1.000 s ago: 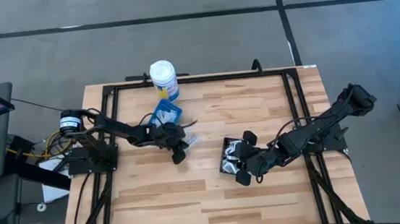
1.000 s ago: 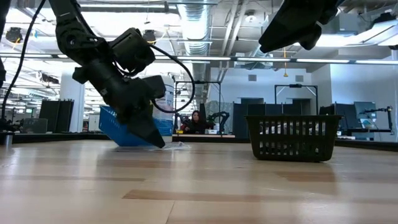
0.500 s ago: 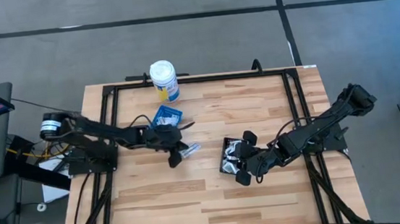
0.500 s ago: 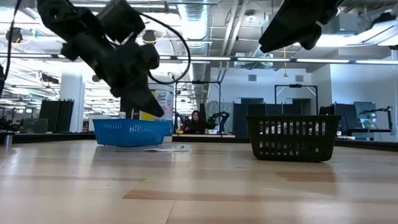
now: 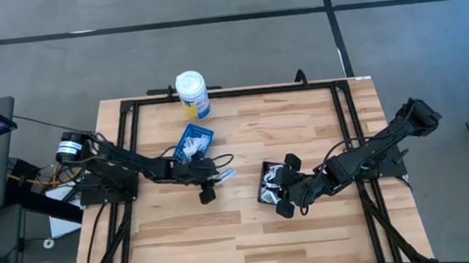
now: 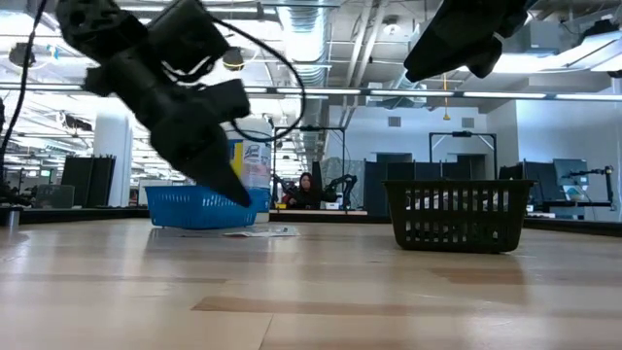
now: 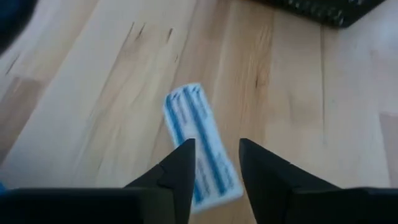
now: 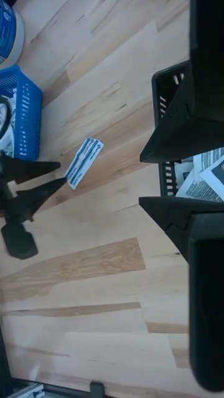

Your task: Pick & Place First Aid Supplies

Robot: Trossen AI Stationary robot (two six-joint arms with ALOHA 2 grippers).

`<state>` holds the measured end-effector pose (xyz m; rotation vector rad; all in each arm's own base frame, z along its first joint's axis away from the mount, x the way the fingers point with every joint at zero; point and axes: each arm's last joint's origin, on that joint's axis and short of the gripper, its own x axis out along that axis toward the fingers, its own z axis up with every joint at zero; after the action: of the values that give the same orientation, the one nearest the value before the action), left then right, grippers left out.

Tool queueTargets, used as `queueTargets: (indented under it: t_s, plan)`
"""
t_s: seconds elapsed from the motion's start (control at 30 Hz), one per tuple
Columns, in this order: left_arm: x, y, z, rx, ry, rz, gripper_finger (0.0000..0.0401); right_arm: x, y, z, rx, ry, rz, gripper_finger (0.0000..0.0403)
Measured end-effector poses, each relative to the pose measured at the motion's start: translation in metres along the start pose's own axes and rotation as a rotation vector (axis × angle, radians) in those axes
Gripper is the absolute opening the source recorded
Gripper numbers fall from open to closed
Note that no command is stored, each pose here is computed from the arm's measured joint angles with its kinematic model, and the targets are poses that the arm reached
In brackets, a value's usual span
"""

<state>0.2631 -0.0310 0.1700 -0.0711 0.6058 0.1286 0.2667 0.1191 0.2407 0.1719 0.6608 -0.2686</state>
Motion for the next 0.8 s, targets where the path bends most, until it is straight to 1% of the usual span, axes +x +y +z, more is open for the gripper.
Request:
queueTargets:
  t_s: [0.1,0.17,0.23,0.3,0.37,0.53,0.63,0.8]
  plan:
    - [0.009,-0.006,0.014,0.014,0.027,0.003,0.0132,0.000,0.000,0.000,-0.001,0.000,0.000,0.0092]
    - [0.015,-0.010,0.020,0.030,0.083,0.011,0.0131,0.000,0.000,0.000,0.000,0.000,-0.001,0.0092]
    - [0.022,-0.013,0.022,0.048,0.129,0.050,0.0128,0.000,0.000,0.000,0.000,0.000,-0.002,0.0092]
    - [0.028,-0.013,0.020,0.062,0.166,0.095,0.0126,0.000,0.000,0.000,0.000,0.000,-0.002,0.0092]
    - [0.034,-0.010,0.014,0.065,0.205,0.118,0.0125,0.000,0.000,0.000,0.000,0.001,-0.001,0.0092]
    - [0.043,-0.001,0.013,-0.006,0.213,0.135,0.0122,0.000,0.000,0.000,0.000,0.001,0.000,0.0092]
    - [0.044,0.003,0.012,-0.029,0.226,0.126,0.0104,0.000,0.000,0.000,0.000,0.001,0.000,0.0092]
    - [0.041,0.003,0.014,-0.030,0.225,0.111,0.0045,0.000,0.000,0.000,-0.001,0.001,-0.001,0.0092]
